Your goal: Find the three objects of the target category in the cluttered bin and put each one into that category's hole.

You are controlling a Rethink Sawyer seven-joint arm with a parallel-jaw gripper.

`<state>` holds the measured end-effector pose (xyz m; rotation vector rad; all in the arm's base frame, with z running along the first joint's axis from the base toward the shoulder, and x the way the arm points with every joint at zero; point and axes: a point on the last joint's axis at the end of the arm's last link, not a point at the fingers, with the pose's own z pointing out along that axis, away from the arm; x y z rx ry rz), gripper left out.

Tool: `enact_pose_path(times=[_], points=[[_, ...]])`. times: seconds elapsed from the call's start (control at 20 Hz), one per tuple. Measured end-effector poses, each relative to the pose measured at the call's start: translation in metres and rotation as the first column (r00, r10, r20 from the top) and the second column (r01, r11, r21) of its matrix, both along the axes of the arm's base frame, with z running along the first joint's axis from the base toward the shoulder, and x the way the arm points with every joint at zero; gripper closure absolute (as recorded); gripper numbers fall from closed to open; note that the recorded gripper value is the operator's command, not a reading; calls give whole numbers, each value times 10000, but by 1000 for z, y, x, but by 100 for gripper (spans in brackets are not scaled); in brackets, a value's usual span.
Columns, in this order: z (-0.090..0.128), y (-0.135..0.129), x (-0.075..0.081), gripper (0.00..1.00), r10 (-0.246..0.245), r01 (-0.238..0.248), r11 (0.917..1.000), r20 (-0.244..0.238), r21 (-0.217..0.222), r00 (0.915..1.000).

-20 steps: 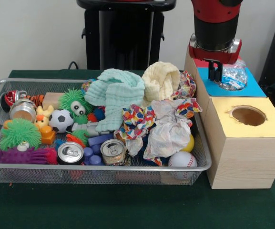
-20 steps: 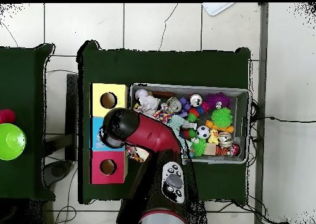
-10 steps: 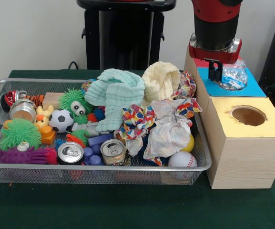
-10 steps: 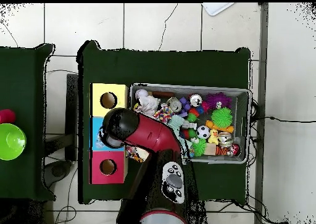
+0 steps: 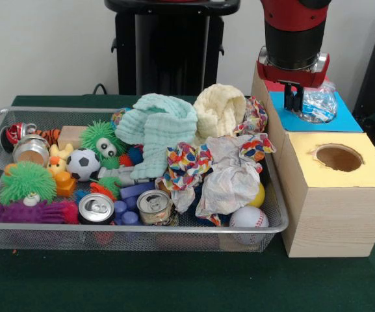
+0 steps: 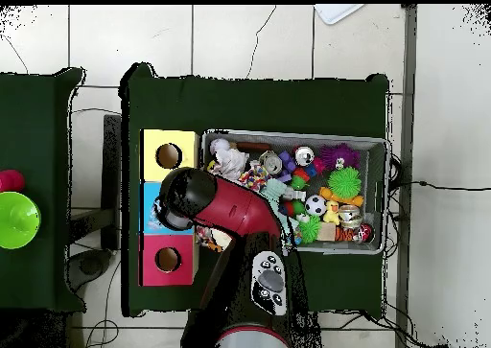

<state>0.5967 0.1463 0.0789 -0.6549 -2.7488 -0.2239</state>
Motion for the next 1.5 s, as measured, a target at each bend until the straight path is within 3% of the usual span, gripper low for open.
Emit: enact_pose_path(times=[1.0,1.5], points=[[-1,5,1,100,217,-214,9992,89,-331,9997],[1,16,0,100,679,-648,9923,258,-1054,9974]])
